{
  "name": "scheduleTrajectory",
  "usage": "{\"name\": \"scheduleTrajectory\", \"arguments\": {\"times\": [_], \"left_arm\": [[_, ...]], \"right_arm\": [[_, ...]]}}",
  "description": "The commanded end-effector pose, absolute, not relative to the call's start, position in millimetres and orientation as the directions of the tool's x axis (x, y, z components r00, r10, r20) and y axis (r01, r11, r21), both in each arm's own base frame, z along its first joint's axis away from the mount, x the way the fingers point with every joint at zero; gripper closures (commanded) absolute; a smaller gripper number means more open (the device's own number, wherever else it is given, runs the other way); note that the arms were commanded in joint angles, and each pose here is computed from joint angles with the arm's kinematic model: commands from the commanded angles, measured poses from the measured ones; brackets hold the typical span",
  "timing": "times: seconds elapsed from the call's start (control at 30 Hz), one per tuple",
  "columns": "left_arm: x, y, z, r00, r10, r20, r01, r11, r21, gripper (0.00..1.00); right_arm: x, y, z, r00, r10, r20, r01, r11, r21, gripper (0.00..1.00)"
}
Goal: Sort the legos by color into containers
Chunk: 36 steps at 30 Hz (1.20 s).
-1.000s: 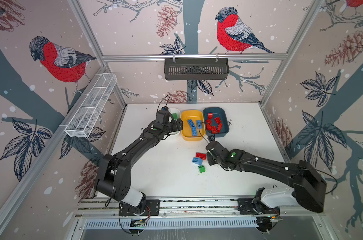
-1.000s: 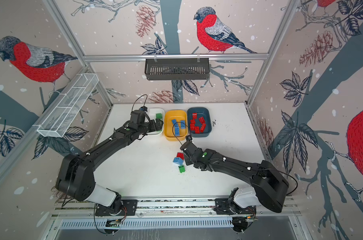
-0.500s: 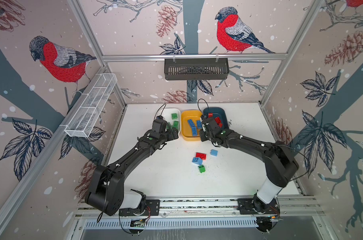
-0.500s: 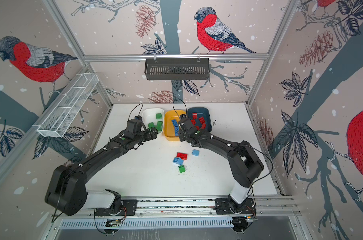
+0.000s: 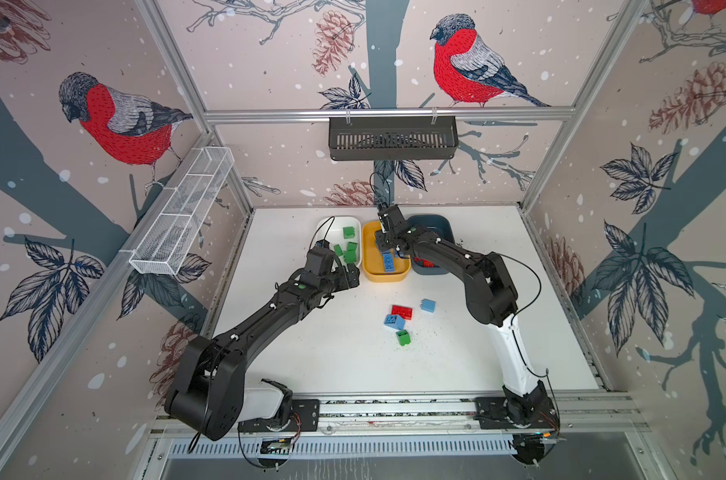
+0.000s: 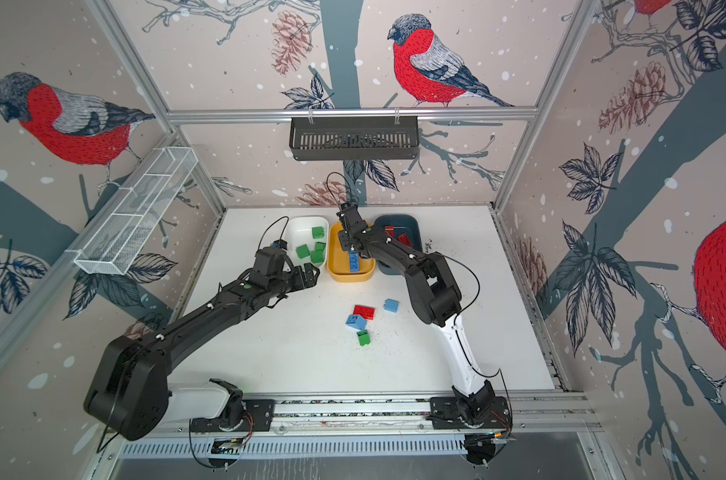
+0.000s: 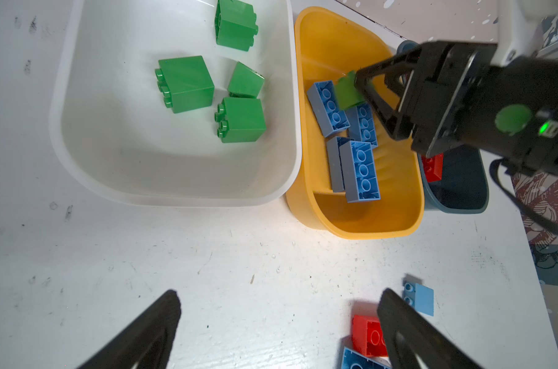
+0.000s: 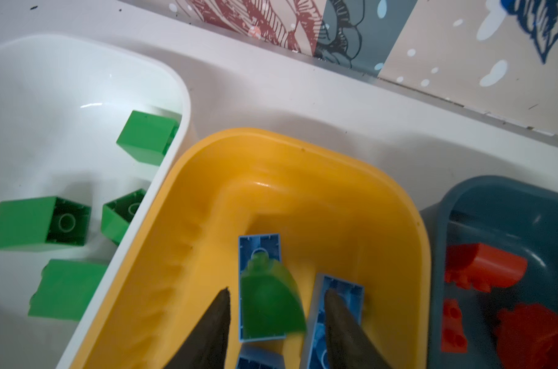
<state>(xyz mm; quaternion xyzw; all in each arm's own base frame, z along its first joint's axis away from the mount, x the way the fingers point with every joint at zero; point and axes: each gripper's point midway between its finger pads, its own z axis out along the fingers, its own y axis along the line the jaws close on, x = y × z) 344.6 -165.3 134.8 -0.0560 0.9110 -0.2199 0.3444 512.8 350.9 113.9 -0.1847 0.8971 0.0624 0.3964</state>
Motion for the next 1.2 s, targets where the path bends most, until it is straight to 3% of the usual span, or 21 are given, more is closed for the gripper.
{"name": "scheduleTrajectory", "arguments": {"times": [0.0,0.3,0.57,0.7,0.8,0.9,1.17], "left_arm": [[346,-167,135,-0.748,-0.253,-0.614,0.052,0.9,-0.434,0.03],[342,-182,124,-0.768,-0.203,-0.608,0.093,0.903,-0.419,0.03],[343,-192,114,-0.782,-0.192,-0.593,0.079,0.913,-0.4,0.03],[358,-205,126,-0.78,-0.151,-0.607,0.125,0.913,-0.388,0.08],[376,-208,136,-0.778,-0.151,-0.609,0.099,0.929,-0.357,0.11],[388,-201,146,-0.764,-0.203,-0.613,0.038,0.933,-0.357,0.1],[400,-155,159,-0.709,-0.327,-0.624,-0.081,0.918,-0.389,0.05]], "right_arm": [[506,343,124,-0.628,-0.282,-0.725,-0.34,0.938,-0.07,0.42],[442,317,175,-0.573,-0.207,-0.793,-0.367,0.93,0.023,0.28],[395,290,169,-0.577,-0.173,-0.798,-0.399,0.912,0.091,0.23],[404,285,168,-0.593,-0.127,-0.795,-0.339,0.935,0.104,0.22],[409,292,182,-0.557,-0.1,-0.825,-0.382,0.913,0.147,0.21],[419,314,179,-0.534,-0.18,-0.826,-0.491,0.861,0.13,0.22],[492,347,121,-0.585,-0.316,-0.747,-0.531,0.846,0.058,0.34]]}}
